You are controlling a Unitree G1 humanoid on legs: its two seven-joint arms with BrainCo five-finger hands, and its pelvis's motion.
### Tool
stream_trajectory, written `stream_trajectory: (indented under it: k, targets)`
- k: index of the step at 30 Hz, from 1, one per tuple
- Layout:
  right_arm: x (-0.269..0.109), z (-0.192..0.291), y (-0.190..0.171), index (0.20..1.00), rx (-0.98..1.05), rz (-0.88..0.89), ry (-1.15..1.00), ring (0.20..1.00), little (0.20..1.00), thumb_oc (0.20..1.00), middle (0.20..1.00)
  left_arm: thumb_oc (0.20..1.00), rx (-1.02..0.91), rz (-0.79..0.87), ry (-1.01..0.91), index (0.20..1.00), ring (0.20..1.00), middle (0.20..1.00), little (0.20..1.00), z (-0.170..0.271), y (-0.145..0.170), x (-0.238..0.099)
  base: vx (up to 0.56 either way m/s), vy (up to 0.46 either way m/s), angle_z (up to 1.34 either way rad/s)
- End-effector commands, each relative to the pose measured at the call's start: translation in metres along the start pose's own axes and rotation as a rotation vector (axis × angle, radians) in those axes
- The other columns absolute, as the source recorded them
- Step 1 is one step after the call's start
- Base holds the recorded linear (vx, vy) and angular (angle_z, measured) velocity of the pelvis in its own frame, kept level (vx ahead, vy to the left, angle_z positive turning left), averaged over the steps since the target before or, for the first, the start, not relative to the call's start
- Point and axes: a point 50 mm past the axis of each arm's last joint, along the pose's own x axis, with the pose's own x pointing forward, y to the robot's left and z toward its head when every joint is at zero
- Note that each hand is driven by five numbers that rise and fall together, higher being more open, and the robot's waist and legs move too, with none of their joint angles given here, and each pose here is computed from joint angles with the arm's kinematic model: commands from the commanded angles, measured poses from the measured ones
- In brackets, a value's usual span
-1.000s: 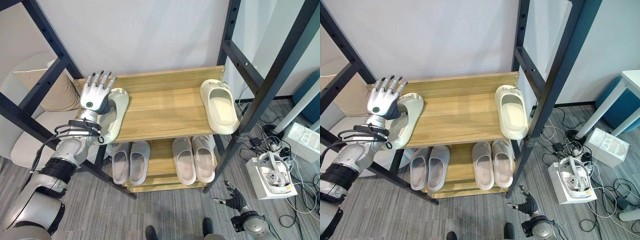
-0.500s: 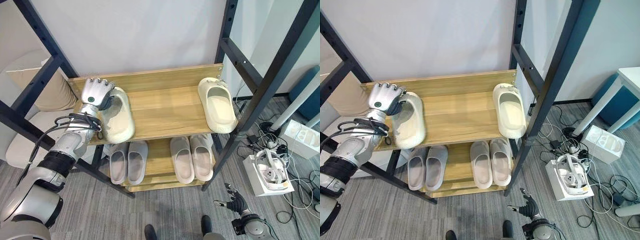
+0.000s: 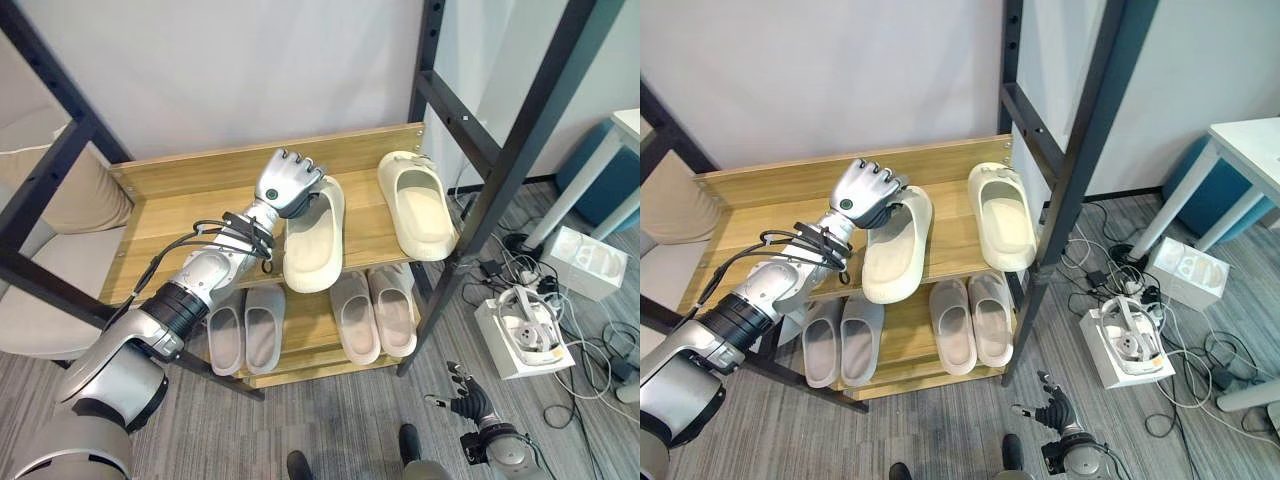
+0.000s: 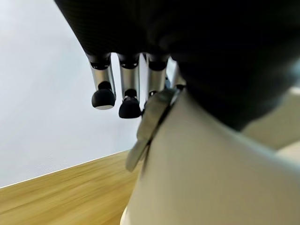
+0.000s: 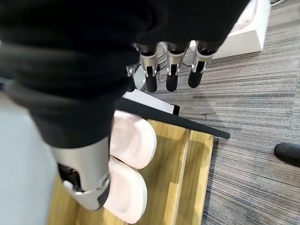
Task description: Arrange the slippers neatly on the shoe rack.
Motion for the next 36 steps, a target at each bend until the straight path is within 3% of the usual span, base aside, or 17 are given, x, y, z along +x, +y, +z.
stream_trajectory:
  k: [1, 11, 12, 17, 29, 31, 34, 36]
  targets:
    - [0.006, 0.028, -0.01, 1.0, 0.046, -0.03, -0.133, 1.0, 1.0, 1.0, 1.0, 0.2, 0.15, 0.098, 0.097, 0.2, 0.2, 0.2, 0.2, -0.038, 0.039, 0.037, 0.0, -0.008, -0.07]
    - [0.003, 0.023, -0.01, 1.0, 0.058, -0.033, -0.116, 1.0, 1.0, 1.0, 1.0, 0.2, 0.167, 0.083, 0.135, 0.2, 0.2, 0.2, 0.2, -0.044, 0.043, 0.048, 0.0, -0.01, -0.07]
    - [0.004, 0.022, -0.01, 1.0, 0.063, -0.032, -0.11, 1.0, 1.0, 1.0, 1.0, 1.0, 0.165, 0.077, 0.151, 1.0, 1.0, 1.0, 1.0, -0.047, 0.042, 0.046, 0.0, 0.0, 0.0]
    - [0.005, 0.021, -0.008, 1.0, 0.075, -0.031, -0.1, 1.0, 1.0, 1.0, 1.0, 1.0, 0.149, 0.07, 0.155, 1.0, 1.0, 1.0, 1.0, -0.048, 0.043, 0.044, 0.0, 0.0, 0.0]
    - [0.008, 0.02, 0.008, 1.0, 0.113, 0.015, -0.068, 1.0, 1.0, 1.0, 1.0, 1.0, -0.023, 0.244, 0.191, 1.0, 1.0, 1.0, 1.0, -0.062, 0.072, -0.002, 0.0, 0.0, 0.1]
    - [0.009, 0.02, 0.011, 1.0, 0.118, 0.018, -0.061, 1.0, 1.0, 1.0, 1.0, 1.0, -0.215, 0.266, 0.214, 1.0, 1.0, 1.0, 1.0, -0.057, 0.064, -0.014, -0.01, 0.001, 0.15]
    - [0.011, 0.019, 0.017, 1.0, 0.134, 0.029, -0.035, 1.0, 1.0, 1.0, 1.0, 1.0, -0.836, 0.273, 0.364, 1.0, 1.0, 1.0, 1.0, -0.038, 0.026, -0.045, 0.0, 0.002, 0.04]
    - [0.011, 0.019, 0.018, 1.0, 0.142, 0.027, -0.025, 1.0, 1.0, 1.0, 1.0, 1.0, -1.086, 0.277, 0.414, 1.0, 1.0, 1.0, 1.0, -0.027, 0.013, -0.057, 0.0, 0.0, 0.0]
